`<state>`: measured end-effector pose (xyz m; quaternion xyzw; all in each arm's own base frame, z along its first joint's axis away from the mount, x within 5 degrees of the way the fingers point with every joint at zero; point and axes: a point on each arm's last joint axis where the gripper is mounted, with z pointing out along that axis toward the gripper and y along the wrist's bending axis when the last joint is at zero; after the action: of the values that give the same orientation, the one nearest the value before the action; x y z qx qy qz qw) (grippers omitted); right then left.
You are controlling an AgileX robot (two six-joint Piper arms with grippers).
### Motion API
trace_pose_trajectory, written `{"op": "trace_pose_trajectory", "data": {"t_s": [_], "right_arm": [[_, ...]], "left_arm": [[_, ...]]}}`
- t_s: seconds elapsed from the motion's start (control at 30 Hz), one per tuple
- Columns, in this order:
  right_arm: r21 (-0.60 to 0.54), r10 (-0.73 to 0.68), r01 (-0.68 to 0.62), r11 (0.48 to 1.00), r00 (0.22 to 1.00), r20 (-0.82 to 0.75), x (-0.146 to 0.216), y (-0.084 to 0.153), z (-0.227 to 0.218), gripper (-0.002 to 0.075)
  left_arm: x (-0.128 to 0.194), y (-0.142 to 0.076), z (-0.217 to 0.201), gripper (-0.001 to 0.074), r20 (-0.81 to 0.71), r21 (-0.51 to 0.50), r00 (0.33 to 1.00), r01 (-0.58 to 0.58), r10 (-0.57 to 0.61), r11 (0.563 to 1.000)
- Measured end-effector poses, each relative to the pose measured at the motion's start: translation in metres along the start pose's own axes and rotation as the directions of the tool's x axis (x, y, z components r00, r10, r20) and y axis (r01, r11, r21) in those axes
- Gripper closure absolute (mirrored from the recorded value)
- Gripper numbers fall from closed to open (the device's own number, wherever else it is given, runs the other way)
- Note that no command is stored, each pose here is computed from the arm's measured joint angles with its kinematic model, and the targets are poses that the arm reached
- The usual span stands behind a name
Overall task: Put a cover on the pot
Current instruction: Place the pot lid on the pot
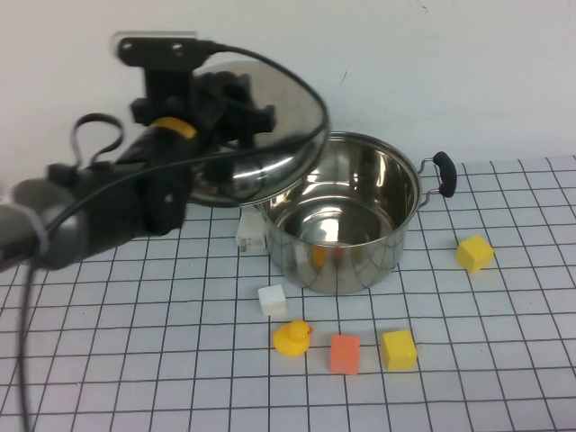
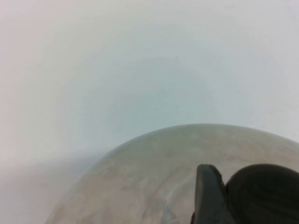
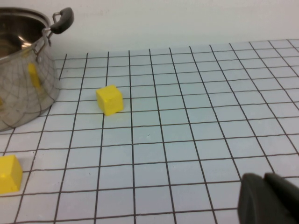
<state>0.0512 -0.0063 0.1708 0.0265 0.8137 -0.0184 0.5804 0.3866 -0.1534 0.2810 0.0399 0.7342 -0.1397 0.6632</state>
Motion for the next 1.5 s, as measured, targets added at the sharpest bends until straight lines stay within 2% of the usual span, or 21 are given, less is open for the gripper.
{"op": "trace_pose_trajectory", "data": {"t_s": [0.33,0.47,0.87,1.5], "right_arm": [[0.000,0.000,0.000,1.000,1.000,0.000,0.000,0.000,0.000,0.0717],[0.000,0.000,0.000,1.000,1.000,0.000,0.000,0.000,0.000,0.0717],[0.000,0.000,0.000,1.000,1.000,0.000,0.000,0.000,0.000,0.0717],[0.000,0.000,0.000,1.000,1.000,0.000,0.000,0.000,0.000,0.0717]], "left_arm": [[0.038,-0.056,0.054,0.0413,-0.064,0.133,0.997,-0.039,0.047,0.990],[0.053,-0.066,0.071,0.0413,-0.090,0.159,0.993,-0.058,0.073,0.986],[0.087,-0.070,0.092,0.0413,-0.157,0.167,0.984,-0.059,0.085,0.984],[0.102,-0.075,0.096,0.0414,-0.134,0.190,0.984,-0.094,0.121,0.977]]}}
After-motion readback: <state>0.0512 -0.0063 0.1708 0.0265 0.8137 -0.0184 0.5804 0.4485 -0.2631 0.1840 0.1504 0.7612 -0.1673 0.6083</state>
